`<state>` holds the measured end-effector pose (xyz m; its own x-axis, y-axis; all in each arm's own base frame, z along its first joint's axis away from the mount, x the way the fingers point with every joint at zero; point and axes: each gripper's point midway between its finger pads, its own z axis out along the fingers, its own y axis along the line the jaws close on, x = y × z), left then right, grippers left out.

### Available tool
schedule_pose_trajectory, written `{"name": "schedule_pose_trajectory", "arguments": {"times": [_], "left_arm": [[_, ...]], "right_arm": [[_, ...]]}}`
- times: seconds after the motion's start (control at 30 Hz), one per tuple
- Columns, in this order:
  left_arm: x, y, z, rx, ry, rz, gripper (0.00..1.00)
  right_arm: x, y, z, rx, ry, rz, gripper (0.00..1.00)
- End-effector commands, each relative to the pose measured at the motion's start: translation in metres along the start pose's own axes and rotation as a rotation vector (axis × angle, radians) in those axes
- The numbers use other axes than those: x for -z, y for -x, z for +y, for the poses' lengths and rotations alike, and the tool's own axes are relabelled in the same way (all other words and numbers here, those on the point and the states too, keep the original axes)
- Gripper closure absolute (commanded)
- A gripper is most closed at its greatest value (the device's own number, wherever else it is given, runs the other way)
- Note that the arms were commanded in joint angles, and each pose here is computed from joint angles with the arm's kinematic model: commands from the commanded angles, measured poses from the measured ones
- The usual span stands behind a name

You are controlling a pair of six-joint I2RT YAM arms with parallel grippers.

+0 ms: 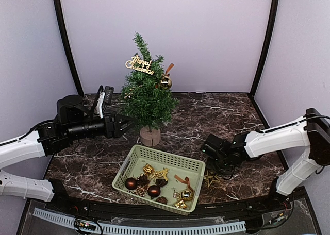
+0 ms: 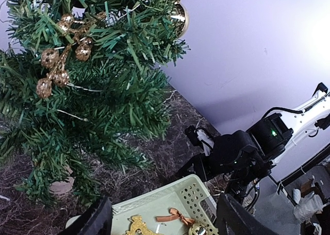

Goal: Decorate the small christmas tree
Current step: Pick up the star ornament from the center of the board.

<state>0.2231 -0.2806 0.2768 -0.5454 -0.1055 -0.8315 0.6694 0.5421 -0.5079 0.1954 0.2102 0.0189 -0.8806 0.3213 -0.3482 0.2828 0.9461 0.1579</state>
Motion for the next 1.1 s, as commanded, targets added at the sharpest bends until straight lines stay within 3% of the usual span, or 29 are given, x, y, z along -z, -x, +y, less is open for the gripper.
{"name": "schedule_pose_trajectory", "arguments": {"times": [0.0, 0.27, 0.53, 0.8, 0.9, 1.07], "left_arm": [[0.003, 0.006, -0.012, -0.027, -0.058, -0.025, 0.28], [0.005, 0.030, -0.044, -0.096, -0.111, -0.087, 0.31], [-0.023, 0.046, -0.123, -0.119, -0.227, -0.157, 0.32], [-0.077, 0.020, -0.153, -0.011, -0.300, -0.057, 0.28], [-0.096, 0.006, -0.151, -0.005, -0.281, 0.006, 0.28], [-0.109, 0.007, -0.137, 0.018, -0.187, 0.008, 0.27]], "right_arm": [[0.016, 0.017, 0.001, -0.033, 0.009, -0.076, 0.96], [0.120, 0.085, 0.002, -0.101, 0.116, -0.309, 0.98], [0.228, 0.146, 0.066, -0.105, 0.472, -0.517, 0.99], [0.291, 0.164, 0.150, -0.043, 0.805, -0.564, 1.00], [0.302, 0.161, 0.165, -0.024, 0.864, -0.556, 1.00], [0.309, 0.155, 0.173, -0.015, 0.930, -0.540, 1.00]]}}
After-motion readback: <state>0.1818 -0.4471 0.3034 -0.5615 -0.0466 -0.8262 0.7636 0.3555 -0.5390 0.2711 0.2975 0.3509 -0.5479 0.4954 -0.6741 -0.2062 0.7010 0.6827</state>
